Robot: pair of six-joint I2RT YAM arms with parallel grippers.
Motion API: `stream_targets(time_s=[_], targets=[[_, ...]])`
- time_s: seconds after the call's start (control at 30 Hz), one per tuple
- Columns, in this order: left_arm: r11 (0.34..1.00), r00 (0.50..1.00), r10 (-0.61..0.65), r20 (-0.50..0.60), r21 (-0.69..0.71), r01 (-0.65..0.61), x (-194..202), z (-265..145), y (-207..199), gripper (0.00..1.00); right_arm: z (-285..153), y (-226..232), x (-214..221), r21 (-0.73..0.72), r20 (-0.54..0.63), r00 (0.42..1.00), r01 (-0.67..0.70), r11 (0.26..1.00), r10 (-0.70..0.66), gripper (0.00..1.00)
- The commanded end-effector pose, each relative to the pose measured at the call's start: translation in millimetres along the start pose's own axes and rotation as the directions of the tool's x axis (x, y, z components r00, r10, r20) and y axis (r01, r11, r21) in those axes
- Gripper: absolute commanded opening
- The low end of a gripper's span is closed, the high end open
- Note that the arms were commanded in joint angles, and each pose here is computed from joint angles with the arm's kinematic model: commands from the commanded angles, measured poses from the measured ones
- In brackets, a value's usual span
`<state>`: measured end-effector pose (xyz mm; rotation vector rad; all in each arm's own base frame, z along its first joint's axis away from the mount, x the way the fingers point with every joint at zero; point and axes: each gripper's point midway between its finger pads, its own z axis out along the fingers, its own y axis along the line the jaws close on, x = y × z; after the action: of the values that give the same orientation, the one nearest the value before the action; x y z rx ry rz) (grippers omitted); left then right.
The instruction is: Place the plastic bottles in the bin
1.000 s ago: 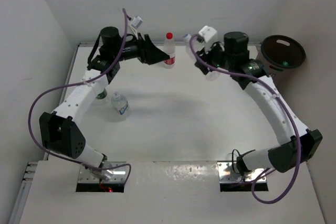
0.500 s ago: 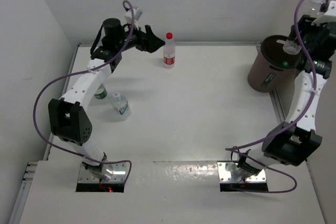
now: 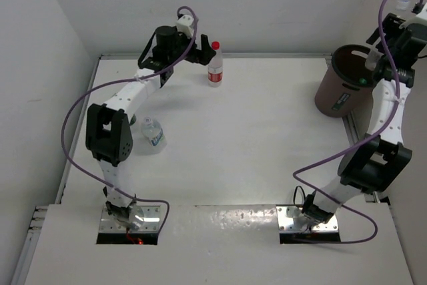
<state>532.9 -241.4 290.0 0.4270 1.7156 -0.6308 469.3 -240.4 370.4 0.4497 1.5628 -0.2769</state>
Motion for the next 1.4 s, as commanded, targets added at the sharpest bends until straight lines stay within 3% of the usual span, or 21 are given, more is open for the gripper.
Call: stream_targets(time_s=[0.0,0.27,0.53,0.6,0.73,0.77,0.87,0.97,1.03,1.07,1.1,1.2,1.37], targets=[[0.995,0.988,0.100,0.120,-0.032,-0.097,-41,18,-6,1.00,-6,9,-37,0.016,0.113,0.994,-0.006,1.000,0.004,0.80],[0.976,0.976,0.193,0.100,-0.126,-0.180,-13,72,8,1.00,-24,19,-45,-0.033,0.104,0.993,-0.045,0.998,0.048,0.86],[0.967,0.980,0.193,0.037,-0.176,-0.184,34,111,31,0.99,-65,56,-50,-0.229,0.084,0.995,-0.037,0.973,0.058,0.86],[0.969,0.982,0.190,0.024,-0.165,-0.183,43,115,31,0.93,-78,63,-47,-0.265,0.081,0.996,-0.022,0.964,0.045,0.86],[0.984,0.984,0.166,0.072,-0.078,-0.160,27,110,16,0.58,-103,95,-35,-0.423,0.062,0.998,0.027,0.906,0.000,0.86],[0.988,0.986,0.147,0.079,-0.058,-0.142,25,105,16,0.45,-108,103,-32,-0.464,0.067,0.997,0.053,0.884,-0.025,0.86],[0.995,0.986,0.089,0.141,0.031,-0.095,-12,86,-7,0.29,-126,130,-8,-0.575,0.010,0.998,0.060,0.816,-0.067,0.88],[0.983,0.979,0.023,0.203,0.176,-0.059,-56,52,-40,0.23,-146,158,5,-0.669,-0.008,0.996,0.062,0.741,-0.090,0.88],[0.953,0.981,-0.086,0.172,0.302,0.031,-58,32,-63,0.21,-165,186,21,-0.746,-0.002,0.991,0.088,0.660,-0.134,0.89],[0.937,0.975,-0.108,0.196,0.348,0.034,-79,11,-80,0.20,-177,202,29,-0.782,-0.007,0.988,0.092,0.616,-0.157,0.89],[0.919,0.973,-0.172,0.153,0.382,0.103,-70,3,-88,0.20,-188,218,35,-0.817,0.036,0.978,0.147,0.558,-0.205,0.90],[0.854,0.971,-0.203,0.125,0.507,0.113,-81,-36,-135,0.20,-214,254,56,-0.885,0.037,0.964,0.154,0.439,-0.265,0.93],[0.767,0.968,-0.249,0.040,0.618,0.172,-79,-70,-187,0.20,-255,303,64,-0.948,0.044,0.956,0.132,0.290,-0.291,0.94]])
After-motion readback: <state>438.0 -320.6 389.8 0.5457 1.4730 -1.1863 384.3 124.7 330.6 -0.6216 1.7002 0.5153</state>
